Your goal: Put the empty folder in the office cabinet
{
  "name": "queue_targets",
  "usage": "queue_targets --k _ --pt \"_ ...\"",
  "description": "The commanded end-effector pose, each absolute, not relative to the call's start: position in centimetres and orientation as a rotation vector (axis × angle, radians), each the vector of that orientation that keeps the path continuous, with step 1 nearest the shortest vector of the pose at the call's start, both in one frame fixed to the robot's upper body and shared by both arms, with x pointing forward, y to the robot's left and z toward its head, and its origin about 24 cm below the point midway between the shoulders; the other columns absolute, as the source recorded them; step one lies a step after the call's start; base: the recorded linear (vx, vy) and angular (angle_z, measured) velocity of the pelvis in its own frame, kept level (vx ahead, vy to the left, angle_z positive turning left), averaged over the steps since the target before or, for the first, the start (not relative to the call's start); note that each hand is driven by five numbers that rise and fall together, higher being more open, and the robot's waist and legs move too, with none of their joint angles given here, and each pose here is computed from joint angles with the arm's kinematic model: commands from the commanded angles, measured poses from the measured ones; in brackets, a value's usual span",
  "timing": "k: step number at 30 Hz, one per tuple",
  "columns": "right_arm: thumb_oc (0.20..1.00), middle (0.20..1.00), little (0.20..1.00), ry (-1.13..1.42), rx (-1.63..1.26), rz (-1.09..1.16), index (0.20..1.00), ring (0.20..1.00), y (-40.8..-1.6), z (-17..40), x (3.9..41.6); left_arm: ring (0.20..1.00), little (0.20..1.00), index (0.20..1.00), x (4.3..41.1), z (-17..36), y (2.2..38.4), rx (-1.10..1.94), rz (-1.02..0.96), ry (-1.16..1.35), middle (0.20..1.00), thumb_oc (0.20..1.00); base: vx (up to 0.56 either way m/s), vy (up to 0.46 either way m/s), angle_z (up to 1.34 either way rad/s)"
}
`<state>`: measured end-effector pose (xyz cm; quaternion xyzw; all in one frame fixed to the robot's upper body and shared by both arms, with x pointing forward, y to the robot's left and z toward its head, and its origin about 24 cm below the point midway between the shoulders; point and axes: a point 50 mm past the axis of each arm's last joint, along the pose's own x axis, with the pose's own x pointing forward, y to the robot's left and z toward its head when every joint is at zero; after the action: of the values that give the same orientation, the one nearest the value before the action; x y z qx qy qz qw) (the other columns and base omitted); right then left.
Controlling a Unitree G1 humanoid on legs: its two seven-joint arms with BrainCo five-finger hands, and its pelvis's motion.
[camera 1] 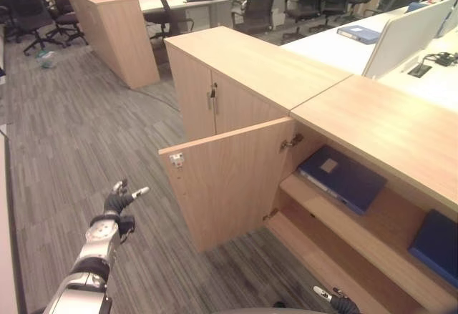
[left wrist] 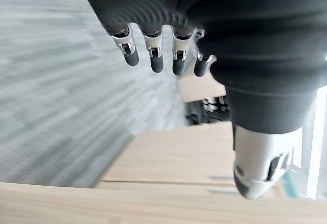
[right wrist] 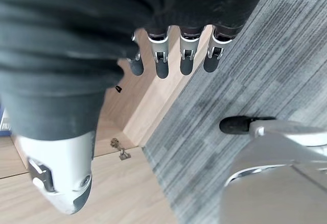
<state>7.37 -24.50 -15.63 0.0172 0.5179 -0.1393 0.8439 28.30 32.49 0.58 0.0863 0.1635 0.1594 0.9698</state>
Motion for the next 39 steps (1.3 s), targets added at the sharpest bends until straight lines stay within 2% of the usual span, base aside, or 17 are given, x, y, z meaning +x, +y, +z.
queue_targets --k 1,7,14,17,26,33,39 --pt "1.0 1.0 1.0 1.012 0.007 -0.248 1.0 1.0 -24.9 -14.8 10.4 1.0 1.0 1.0 29.3 2.4 33.4 0.166 0.351 0.251 1.0 1.0 0.03 0.017 -0.17" --pt "1.0 1.0 1.0 0.984 -0.004 -0.205 1.0 1.0 -24.5 -14.5 11.8 1.0 1.0 1.0 33.5 7.0 31.9 0.152 0.278 0.13 1.0 1.0 0.02 0.01 -0.11" --pt "1.0 1.0 1.0 1.008 -0.041 -0.144 1.0 1.0 -23.4 -14.8 11.7 1.0 1.0 1.0 35.1 7.2 29.3 0.103 0.213 0.123 1.0 1.0 0.0 -0.002 -0.05" --pt "1.0 1.0 1.0 1.019 -0.061 -0.126 1.0 1.0 -23.1 -14.9 11.6 1.0 1.0 1.0 35.8 6.7 27.1 0.101 0.136 0.128 1.0 1.0 0.02 -0.002 0.06" --pt "1.0 1.0 1.0 1.039 -0.041 -0.139 1.0 1.0 -23.0 -15.2 10.8 1.0 1.0 1.0 35.0 4.5 23.5 0.028 0.01 0.132 1.0 1.0 0.0 0.0 0.0" --pt "1.0 1.0 1.0 1.06 -0.025 -0.152 1.0 1.0 -22.9 -15.4 10.1 1.0 1.0 1.0 33.0 2.3 19.5 0.055 -0.201 0.149 1.0 1.0 -0.02 0.003 0.09" --pt "1.0 1.0 1.0 1.065 -0.007 -0.16 1.0 1.0 -22.8 -15.5 10.0 1.0 1.0 1.0 31.7 2.4 17.8 0.037 -0.32 0.117 1.0 1.0 -0.02 0.0 0.14"
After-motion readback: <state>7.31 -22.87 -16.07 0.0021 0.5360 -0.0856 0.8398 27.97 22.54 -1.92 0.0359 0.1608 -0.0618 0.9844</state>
